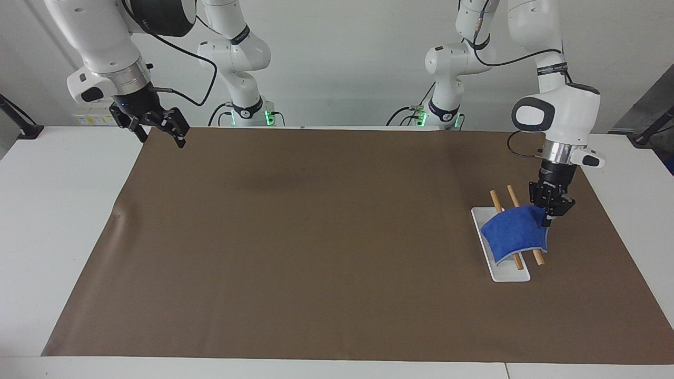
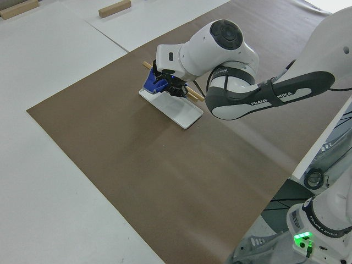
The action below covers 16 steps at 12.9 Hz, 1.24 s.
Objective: Right arm passes towel to left arm to hang
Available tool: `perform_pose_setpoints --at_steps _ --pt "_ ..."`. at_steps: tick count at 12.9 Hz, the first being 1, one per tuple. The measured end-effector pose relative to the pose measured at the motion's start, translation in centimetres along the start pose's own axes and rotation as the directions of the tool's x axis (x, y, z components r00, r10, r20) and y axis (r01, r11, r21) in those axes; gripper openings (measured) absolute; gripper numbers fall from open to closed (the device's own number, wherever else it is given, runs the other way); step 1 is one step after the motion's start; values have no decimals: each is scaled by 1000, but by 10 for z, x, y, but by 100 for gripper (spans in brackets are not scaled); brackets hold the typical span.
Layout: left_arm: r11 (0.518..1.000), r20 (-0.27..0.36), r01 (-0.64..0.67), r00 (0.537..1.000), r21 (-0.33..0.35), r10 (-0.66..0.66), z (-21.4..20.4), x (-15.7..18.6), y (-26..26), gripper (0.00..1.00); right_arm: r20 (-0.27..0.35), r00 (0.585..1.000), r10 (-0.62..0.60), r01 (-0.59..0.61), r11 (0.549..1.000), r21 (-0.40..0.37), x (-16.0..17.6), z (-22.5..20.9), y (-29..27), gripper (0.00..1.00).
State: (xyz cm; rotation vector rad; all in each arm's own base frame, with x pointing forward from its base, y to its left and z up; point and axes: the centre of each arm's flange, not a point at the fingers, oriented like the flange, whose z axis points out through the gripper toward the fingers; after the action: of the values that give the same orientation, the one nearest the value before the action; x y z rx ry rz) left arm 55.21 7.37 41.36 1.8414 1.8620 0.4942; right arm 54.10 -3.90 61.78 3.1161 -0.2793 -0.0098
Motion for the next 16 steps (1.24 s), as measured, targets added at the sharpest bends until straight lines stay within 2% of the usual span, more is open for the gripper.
perform_pose_setpoints --at_steps 3,6,7,9,11,12,13,14,16 --pt "993 27 -113 993 29 112 -8 5 38 85 0 1000 0 0 1000 0 0 0 0 100" --pt "948 -34 -302 951 104 307 -14 12 59 87 0 1000 0 0 1000 0 0 0 0 100" --pt "933 -38 -336 938 130 343 -15 11 63 87 0 1000 0 0 1000 0 0 0 0 100" --pt "888 -5 -406 909 218 417 -19 7 76 85 0 1000 0 0 1000 0 0 0 0 100" --pt "814 60 -486 867 317 494 -33 -6 97 79 0 1000 0 0 1000 0 0 0 0 100" --pt "769 107 -543 834 339 542 -43 -19 108 79 0 1000 0 0 1000 0 0 0 0 100" --pt "703 167 -619 780 349 603 -54 -34 115 78 0 1000 0 0 1000 0 0 0 0 100" --pt "624 231 -699 709 348 666 -62 -45 119 76 0 1000 0 0 1000 0 0 0 0 100" --pt "429 359 -850 521 306 775 -86 -56 124 72 0 1000 0 0 1000 0 0 0 0 100"
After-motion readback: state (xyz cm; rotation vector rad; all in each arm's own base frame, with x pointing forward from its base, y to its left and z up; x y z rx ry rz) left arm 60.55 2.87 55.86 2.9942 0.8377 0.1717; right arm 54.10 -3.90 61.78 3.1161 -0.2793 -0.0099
